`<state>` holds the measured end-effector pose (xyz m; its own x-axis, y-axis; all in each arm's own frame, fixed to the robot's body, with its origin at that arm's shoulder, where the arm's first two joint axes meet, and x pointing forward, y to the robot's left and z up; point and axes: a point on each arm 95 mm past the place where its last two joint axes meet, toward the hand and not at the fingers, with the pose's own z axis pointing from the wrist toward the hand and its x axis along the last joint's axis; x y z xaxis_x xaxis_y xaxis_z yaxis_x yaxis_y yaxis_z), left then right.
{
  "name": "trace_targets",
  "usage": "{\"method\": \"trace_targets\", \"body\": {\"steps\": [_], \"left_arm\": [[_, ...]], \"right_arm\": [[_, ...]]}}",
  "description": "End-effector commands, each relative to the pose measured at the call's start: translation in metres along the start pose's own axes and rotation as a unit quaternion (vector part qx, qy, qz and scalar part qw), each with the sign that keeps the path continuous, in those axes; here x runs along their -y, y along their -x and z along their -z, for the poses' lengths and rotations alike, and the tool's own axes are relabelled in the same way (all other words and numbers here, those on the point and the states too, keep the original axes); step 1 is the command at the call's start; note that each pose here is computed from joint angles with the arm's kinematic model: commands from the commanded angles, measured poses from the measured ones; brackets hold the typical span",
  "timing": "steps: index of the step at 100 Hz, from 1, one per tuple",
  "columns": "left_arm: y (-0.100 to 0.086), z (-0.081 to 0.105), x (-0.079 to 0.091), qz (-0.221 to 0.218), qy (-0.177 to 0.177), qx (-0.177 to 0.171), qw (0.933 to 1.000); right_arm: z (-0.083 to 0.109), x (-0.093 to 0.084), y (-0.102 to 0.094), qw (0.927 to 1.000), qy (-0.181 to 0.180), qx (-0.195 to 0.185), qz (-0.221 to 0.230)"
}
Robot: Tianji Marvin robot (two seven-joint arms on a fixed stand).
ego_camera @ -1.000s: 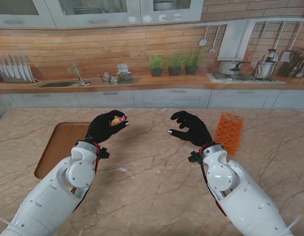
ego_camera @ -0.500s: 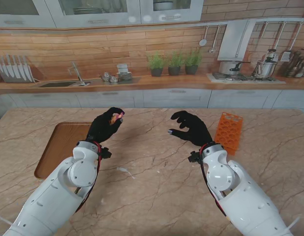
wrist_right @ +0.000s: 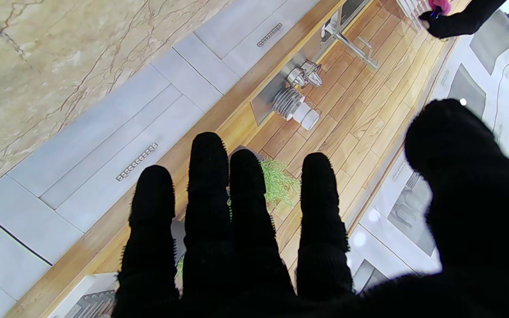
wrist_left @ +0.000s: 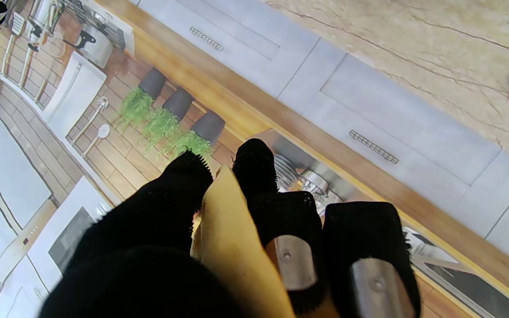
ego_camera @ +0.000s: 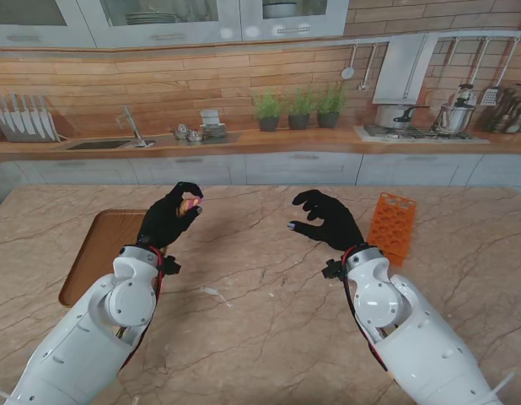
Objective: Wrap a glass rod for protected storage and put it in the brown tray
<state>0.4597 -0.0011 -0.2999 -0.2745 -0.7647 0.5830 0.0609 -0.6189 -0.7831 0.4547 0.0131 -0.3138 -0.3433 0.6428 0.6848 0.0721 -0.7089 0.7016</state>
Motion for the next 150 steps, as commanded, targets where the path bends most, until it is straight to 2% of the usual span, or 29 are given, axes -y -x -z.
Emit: {"method": "trace_targets", "body": {"steps": [1, 29, 41, 55, 72, 86, 100, 107, 131, 150], "left_arm": [[0.003, 0.007, 0.001, 0.000, 0.001, 0.007, 1.0000], [0.013, 0.022, 0.012, -0.035, -0.024, 0.012, 0.9990], [0.017, 0.027, 0.015, -0.050, -0.023, 0.020, 0.9983], [0.028, 0.031, 0.019, -0.088, -0.029, 0.043, 0.9948], [0.041, 0.037, 0.025, -0.139, -0.043, 0.049, 0.9882], [0.055, 0.043, 0.030, -0.196, -0.049, 0.095, 0.9747], [0.073, 0.051, 0.034, -0.275, -0.040, 0.143, 0.9500], [0.085, 0.054, 0.034, -0.297, -0.039, 0.168, 0.9392], [0.120, 0.050, 0.030, -0.332, -0.028, 0.224, 0.9160], [0.128, 0.044, 0.024, -0.349, -0.009, 0.250, 0.9031]], "right_arm": [[0.000, 0.003, -0.003, 1.0000, -0.001, -0.002, -0.004], [-0.001, 0.004, -0.003, 1.0000, -0.002, 0.002, -0.008], [-0.001, 0.005, -0.003, 1.0000, -0.003, 0.003, -0.009], [-0.001, 0.005, -0.003, 0.9999, -0.003, 0.004, -0.009], [-0.001, 0.005, -0.003, 1.0000, -0.004, 0.001, -0.003], [-0.001, 0.005, -0.003, 1.0000, -0.003, -0.001, -0.004], [-0.002, 0.004, -0.002, 1.0000, 0.000, 0.003, -0.006], [-0.002, 0.005, -0.003, 1.0000, 0.000, 0.002, -0.008], [-0.004, 0.009, -0.006, 0.9999, -0.009, -0.005, -0.006], [-0.004, 0.009, -0.006, 0.9999, -0.011, -0.003, -0.006]]}}
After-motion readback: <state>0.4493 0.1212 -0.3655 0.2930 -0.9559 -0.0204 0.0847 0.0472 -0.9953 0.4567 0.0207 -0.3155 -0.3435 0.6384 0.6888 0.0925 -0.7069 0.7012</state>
